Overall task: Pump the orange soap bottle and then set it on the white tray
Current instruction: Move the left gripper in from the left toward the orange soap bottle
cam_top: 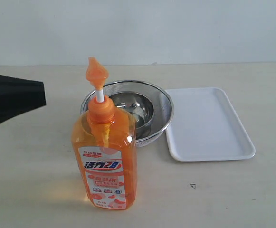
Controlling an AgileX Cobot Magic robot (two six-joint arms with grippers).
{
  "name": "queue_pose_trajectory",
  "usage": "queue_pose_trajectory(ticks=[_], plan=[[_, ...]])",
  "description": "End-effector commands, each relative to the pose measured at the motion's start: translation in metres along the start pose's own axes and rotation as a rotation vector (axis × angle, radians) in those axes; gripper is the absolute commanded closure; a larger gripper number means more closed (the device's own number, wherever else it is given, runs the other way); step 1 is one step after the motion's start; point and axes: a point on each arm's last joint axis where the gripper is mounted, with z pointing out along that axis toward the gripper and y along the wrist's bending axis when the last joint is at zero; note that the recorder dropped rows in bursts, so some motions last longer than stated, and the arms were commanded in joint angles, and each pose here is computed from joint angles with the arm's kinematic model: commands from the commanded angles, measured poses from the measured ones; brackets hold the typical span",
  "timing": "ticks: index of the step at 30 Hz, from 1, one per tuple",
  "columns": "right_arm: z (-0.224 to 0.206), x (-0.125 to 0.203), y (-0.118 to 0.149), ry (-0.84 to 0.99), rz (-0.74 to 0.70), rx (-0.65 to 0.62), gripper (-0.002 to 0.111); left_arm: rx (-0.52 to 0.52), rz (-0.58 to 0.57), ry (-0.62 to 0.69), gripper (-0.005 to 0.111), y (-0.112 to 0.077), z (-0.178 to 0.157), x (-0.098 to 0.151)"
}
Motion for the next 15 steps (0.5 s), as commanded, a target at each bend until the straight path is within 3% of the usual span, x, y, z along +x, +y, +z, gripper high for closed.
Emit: queue_pose_trajectory(ticks=[1,5,7,13,15], plan=[[0.000,-0.001,0.000,-0.013,-0.010,0.003,0.107,-0.004,0.013,-0.066,0.102,-0.004,0.003,0.003],[0.000,-0.001,0.000,-0.013,-0.010,0.003,0.107,-0.017,-0.015,-0.085,0.101,-0.004,0.003,0.004],[0.000,-0.001,0.000,-0.013,-0.010,0.003,0.107,-0.016,-0.038,-0.081,0.093,-0.001,0.005,0.008],[0.000,-0.001,0.000,-0.013,-0.010,0.003,0.107,0.003,-0.144,-0.034,0.045,0.012,0.013,0.028],[0.000,-0.001,0.000,-0.013,-0.010,0.003,0.107,0.026,-0.183,0.002,0.036,0.016,0.017,0.038]])
